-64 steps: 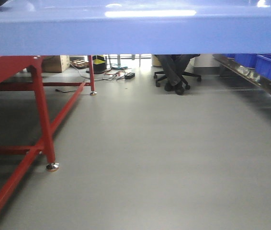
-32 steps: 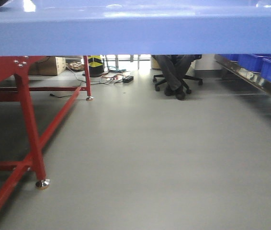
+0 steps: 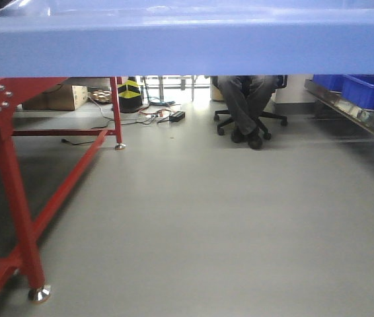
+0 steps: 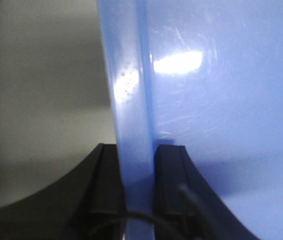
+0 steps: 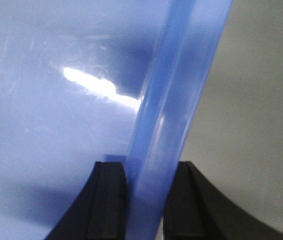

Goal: Grab blue tray and place on right shelf
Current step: 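Hold the tray in both grippers while the base drives away from the table, then hold the tray while the base turns and approaches the shelving rack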

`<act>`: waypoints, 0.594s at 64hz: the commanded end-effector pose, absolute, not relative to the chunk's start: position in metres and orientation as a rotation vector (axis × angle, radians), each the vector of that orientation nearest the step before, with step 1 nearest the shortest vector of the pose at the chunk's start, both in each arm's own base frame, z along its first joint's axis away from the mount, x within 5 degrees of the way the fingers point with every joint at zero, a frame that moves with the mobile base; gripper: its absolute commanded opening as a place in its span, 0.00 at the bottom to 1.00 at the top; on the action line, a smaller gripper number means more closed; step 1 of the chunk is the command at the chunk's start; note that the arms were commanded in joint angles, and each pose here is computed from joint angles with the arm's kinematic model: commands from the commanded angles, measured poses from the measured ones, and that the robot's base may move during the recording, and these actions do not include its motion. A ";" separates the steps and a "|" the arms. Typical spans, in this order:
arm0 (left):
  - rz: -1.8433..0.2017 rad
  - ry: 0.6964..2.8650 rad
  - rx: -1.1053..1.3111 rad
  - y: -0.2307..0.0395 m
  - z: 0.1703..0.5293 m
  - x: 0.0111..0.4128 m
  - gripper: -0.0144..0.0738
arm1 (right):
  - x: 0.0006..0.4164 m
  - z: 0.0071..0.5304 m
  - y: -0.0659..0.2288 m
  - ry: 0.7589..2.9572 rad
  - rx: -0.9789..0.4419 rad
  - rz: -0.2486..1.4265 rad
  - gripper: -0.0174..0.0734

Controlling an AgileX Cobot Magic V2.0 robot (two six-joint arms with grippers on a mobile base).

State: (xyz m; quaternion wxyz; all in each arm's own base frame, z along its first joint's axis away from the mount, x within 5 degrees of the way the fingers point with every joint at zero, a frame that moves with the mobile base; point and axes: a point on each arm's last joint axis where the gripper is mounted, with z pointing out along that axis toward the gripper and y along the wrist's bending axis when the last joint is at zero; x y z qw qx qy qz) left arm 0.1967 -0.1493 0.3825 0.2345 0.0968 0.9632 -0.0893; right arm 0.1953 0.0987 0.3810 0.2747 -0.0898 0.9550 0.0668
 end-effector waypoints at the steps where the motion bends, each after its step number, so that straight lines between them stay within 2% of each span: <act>1: -0.203 2.615 0.314 -0.143 0.394 0.191 0.11 | 0.194 0.401 0.094 2.439 -0.282 0.160 0.26; 38: -0.230 2.626 0.314 -0.145 0.394 0.189 0.11 | 0.194 0.401 0.094 2.439 -0.282 0.160 0.26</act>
